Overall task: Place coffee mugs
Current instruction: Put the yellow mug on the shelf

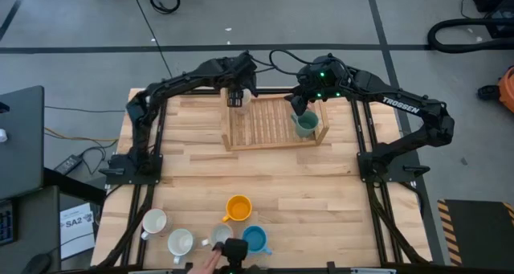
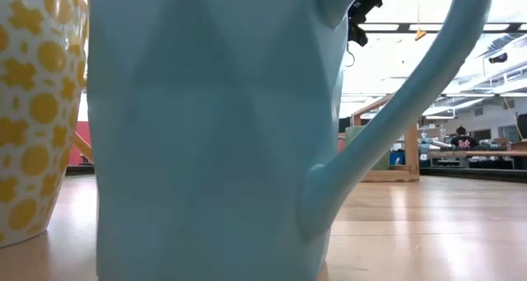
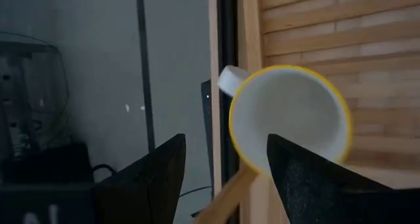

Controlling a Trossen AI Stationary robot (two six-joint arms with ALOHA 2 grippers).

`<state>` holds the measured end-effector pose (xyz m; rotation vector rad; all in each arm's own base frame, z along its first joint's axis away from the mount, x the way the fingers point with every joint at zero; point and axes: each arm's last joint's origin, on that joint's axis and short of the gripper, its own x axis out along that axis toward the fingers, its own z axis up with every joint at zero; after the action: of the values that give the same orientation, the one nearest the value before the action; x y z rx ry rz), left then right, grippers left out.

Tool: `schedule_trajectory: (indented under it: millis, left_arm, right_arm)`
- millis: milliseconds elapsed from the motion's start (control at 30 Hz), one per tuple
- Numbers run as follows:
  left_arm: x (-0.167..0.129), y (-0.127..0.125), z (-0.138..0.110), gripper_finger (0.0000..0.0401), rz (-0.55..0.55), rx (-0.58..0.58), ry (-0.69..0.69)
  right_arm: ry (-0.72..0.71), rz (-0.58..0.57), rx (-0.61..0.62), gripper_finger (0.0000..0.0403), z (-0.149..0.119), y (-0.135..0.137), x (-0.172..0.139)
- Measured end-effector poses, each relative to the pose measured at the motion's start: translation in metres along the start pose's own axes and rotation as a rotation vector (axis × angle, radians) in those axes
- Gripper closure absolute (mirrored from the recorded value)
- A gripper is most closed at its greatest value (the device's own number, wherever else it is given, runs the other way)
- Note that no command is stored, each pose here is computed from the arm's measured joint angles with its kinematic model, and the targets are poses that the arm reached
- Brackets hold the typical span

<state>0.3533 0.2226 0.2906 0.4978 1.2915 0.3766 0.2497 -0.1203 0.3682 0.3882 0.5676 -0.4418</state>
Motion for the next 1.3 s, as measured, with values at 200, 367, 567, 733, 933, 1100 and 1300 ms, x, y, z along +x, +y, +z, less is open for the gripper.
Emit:
schedule_trajectory:
  millis: [200,367,567,733,933,1100,1300]
  left_arm:
    - [-0.068,-0.009,-0.013,0.0179,-0.026,-0.026,-0.013]
    - [-0.139,-0.031,-0.034,0.0179,-0.110,-0.156,-0.029]
    - [-0.221,-0.062,-0.072,0.0179,-0.384,-0.346,-0.152]
    - [-0.274,-0.094,-0.102,0.0179,-0.412,-0.401,-0.307]
    - [-0.286,-0.141,-0.135,0.0179,-0.457,-0.440,-0.430]
    - [-0.277,-0.173,-0.144,0.0179,-0.558,-0.443,-0.514]
    - [-0.261,-0.206,-0.136,0.0179,-0.615,-0.395,-0.552]
  right_arm:
    - [0.001,0.003,-0.003,0.0220,0.000,0.001,0.000]
    - [0.005,0.041,-0.021,0.0220,-0.002,0.010,0.001]
    - [-0.034,0.157,-0.064,0.0220,-0.003,0.039,0.000]
    - [-0.091,0.285,-0.083,0.0220,-0.008,0.079,-0.001]
    - [-0.098,0.353,-0.143,0.0220,-0.027,0.130,0.015]
    - [-0.040,0.377,-0.159,0.0220,-0.050,0.162,0.038]
    - [0.039,0.412,-0.198,0.0220,-0.078,0.191,0.066]
